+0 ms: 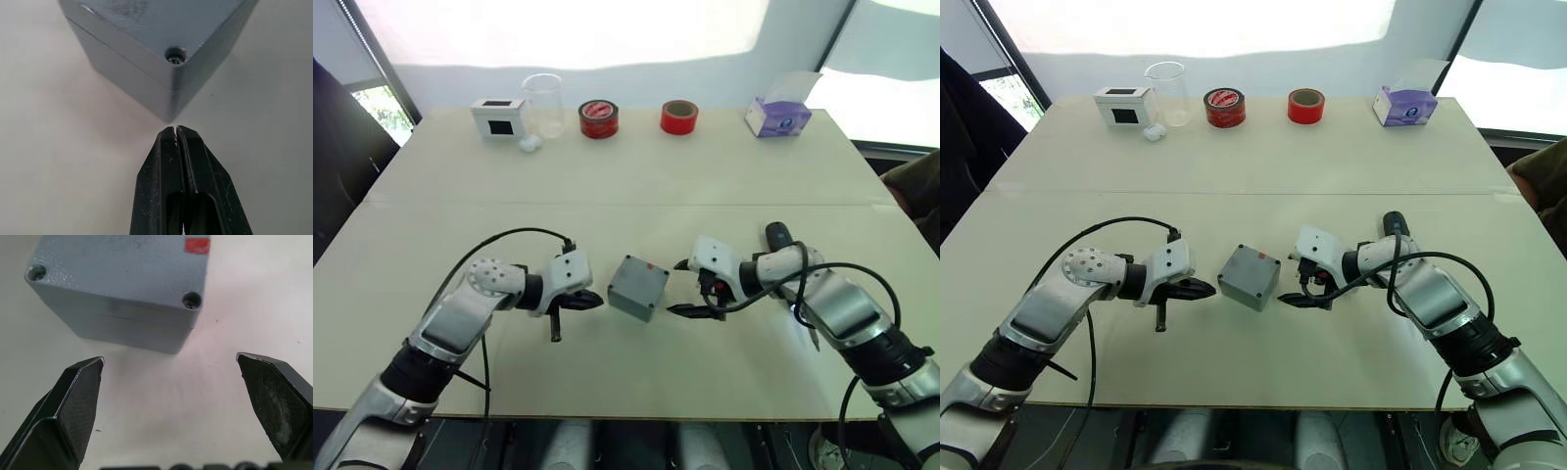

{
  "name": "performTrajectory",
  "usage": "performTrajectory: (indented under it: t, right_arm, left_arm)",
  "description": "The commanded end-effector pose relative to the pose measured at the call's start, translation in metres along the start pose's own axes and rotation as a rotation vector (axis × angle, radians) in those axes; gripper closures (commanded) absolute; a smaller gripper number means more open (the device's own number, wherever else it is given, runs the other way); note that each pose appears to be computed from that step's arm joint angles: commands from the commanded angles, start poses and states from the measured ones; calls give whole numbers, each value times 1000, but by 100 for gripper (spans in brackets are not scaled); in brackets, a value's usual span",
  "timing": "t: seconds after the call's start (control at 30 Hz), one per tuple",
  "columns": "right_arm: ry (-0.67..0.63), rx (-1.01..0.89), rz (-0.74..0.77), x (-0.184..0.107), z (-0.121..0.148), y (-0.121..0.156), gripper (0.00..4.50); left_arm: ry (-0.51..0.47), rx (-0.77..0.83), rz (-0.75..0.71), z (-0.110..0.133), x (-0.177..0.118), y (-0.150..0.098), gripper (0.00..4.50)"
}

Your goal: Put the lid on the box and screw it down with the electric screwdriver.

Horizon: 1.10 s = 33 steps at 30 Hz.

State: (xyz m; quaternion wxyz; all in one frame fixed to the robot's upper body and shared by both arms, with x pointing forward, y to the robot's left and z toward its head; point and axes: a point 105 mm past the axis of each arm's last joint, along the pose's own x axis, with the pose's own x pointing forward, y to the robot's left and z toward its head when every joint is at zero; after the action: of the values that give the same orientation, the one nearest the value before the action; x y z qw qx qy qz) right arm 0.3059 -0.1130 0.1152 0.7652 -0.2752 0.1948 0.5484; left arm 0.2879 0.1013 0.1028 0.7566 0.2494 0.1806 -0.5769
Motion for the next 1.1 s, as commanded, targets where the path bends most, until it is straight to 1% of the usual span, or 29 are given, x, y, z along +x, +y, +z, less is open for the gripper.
performTrajectory:
  t: [0.03, 0.2, 0.3, 0.43, 0.53, 1.1]
  right_arm:
    - [-35, -68, 22, 2, 14, 2, 4]
    - [-41, -52, 60, 3, 14, 10, 4]
    - [-57, -15, 119, 0, 16, 26, 4]
    - [-59, 7, 113, -1, 17, 33, 4]
    - [-59, 15, 110, -1, 17, 35, 4]
    - [-60, 26, 109, 1, 22, 40, 4]
  left_arm:
    - [-45, 26, -22, 15, 9, -8, 450]
    - [-57, 31, 16, 17, 14, 0, 450]
    - [-61, 42, 52, 18, 14, 10, 450]
    - [-61, 57, 75, 18, 14, 19, 450]
    - [-63, 63, 84, 18, 15, 24, 450]
    - [-84, 74, 100, 24, 16, 32, 450]
